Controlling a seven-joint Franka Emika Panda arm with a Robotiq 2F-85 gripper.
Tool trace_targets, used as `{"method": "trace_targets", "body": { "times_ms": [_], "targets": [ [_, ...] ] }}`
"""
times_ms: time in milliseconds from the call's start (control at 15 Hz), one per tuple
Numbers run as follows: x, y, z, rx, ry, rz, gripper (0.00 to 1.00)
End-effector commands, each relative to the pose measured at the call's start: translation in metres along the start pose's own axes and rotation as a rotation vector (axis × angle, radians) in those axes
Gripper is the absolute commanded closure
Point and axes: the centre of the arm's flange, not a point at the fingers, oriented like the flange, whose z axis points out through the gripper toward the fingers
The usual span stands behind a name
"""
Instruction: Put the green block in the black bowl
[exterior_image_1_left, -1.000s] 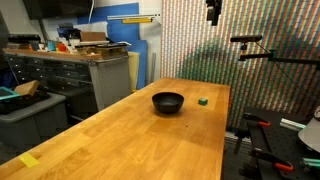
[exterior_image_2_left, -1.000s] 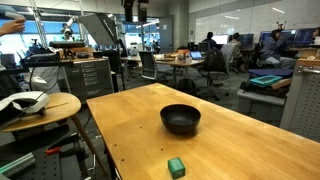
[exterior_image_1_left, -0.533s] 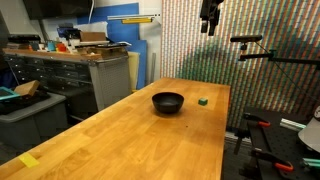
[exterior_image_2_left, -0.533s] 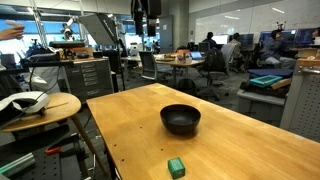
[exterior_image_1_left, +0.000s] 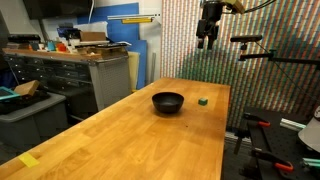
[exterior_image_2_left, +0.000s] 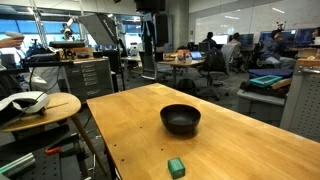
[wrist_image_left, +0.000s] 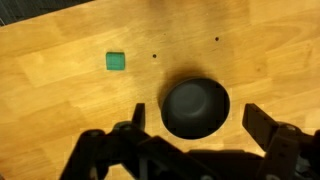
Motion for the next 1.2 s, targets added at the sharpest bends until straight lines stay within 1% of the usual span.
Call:
{"method": "trace_targets", "body": {
  "times_ms": [0,267,533,933,1133],
  "targets": [
    [0.010,0.016,0.025,-0.014,0.044,0.071,0.00],
    [0.021,0.034,0.057,-0.048,0.068,0.136,0.00],
    [0.023,0.047,0.088,-0.068,0.042,0.179,0.00],
    [0.031,0.057,0.128,-0.082,0.049,0.170,0.00],
    [0.030,0.061,0.148,-0.110,0.046,0.164,0.00]
  ]
}}
